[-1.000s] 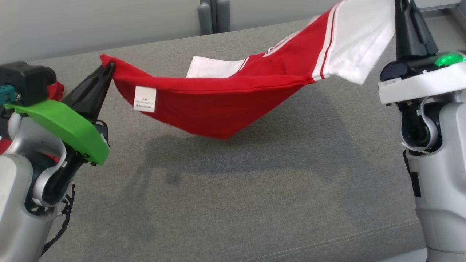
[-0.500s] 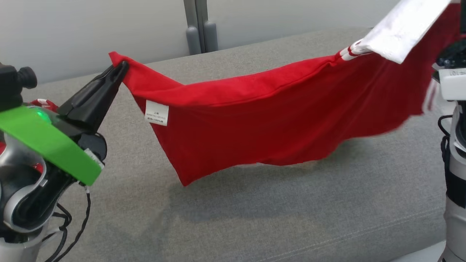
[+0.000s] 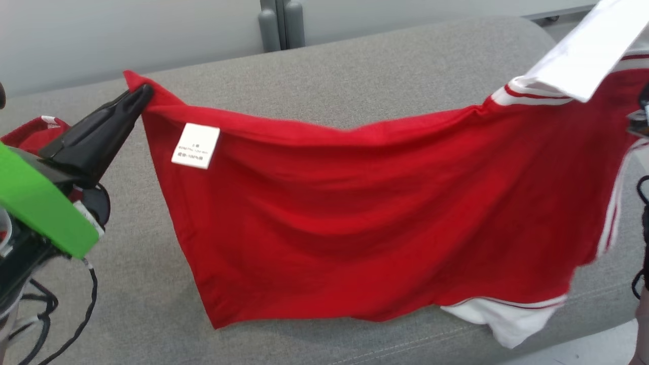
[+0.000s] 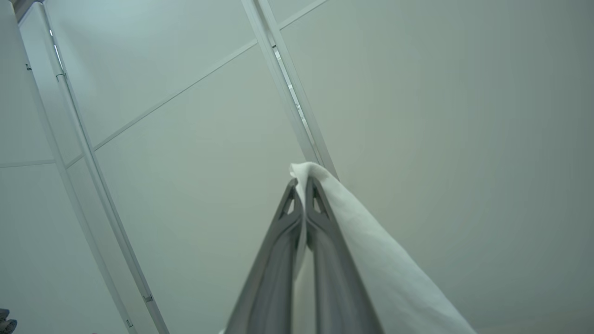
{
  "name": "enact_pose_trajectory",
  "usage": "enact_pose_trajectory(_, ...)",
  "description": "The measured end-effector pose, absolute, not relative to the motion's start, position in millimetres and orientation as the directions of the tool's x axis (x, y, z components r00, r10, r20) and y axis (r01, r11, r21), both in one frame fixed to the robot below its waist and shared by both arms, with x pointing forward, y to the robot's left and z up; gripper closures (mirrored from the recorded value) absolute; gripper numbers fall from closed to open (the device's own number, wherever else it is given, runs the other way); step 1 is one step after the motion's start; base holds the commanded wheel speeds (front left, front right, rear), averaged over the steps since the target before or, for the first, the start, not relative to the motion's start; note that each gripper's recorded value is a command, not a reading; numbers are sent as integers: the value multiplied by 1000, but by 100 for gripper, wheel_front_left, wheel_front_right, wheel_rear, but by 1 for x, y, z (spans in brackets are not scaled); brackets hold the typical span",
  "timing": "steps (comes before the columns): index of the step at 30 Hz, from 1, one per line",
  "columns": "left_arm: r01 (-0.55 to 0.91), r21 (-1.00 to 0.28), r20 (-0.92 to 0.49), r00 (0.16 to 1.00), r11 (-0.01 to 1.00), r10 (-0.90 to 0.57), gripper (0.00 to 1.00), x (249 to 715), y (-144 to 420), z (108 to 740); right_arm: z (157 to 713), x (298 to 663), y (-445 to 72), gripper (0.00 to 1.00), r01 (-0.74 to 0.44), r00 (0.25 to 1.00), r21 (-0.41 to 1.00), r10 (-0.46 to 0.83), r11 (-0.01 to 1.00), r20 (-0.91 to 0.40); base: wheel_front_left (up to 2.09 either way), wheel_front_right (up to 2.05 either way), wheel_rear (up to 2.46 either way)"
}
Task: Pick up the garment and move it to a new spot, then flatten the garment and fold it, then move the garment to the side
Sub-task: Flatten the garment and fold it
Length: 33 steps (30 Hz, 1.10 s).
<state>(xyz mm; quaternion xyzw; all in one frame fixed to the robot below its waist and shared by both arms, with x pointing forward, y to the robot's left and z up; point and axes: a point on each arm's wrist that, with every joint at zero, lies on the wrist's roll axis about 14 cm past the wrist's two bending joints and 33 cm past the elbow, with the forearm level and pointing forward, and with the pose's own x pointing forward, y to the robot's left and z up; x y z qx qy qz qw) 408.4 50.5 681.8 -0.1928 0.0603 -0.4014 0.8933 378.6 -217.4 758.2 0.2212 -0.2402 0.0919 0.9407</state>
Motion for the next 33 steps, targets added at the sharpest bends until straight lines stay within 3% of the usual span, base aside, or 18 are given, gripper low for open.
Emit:
enact_pose_trajectory(4,582,-458,-162,689,672,-707,100,445,60,625,682,431,-206,100,-187,974,510,90,840,209,0,0,0)
enact_pose_trajectory(8,517,-396,-304,705,758,-640,100,483,70,595,640,479,-174,100,-139,987,563,159,814,15,0,0,0)
enact_pose_trajectory(10,490,-329,-253,778,807,-575,100,514,80,615,662,504,-175,100,-141,990,503,131,853,55,0,0,0)
enact_pose_trajectory(13,487,-178,-41,864,855,-501,100,549,83,682,732,534,-186,100,-157,971,429,58,890,234,0,0,0)
enact_pose_trajectory(16,560,-207,245,823,802,-512,100,554,56,756,797,544,-192,100,-198,909,408,10,891,418,0,0,0)
enact_pose_trajectory(18,622,-224,352,769,750,-533,100,550,34,781,817,552,-197,100,-207,879,412,-16,887,476,0,0,0)
enact_pose_trajectory(26,688,-275,430,713,672,-554,100,566,12,749,796,581,-196,100,-255,857,480,-34,839,514,0,0,0)
enact_pose_trajectory(29,668,-400,355,744,627,-566,100,571,3,682,748,583,-211,100,-234,879,555,-70,798,471,0,0,0)
enact_pose_trajectory(33,484,-579,96,840,656,-535,100,566,15,545,576,571,-245,100,59,983,662,-160,748,94,0,0,0)
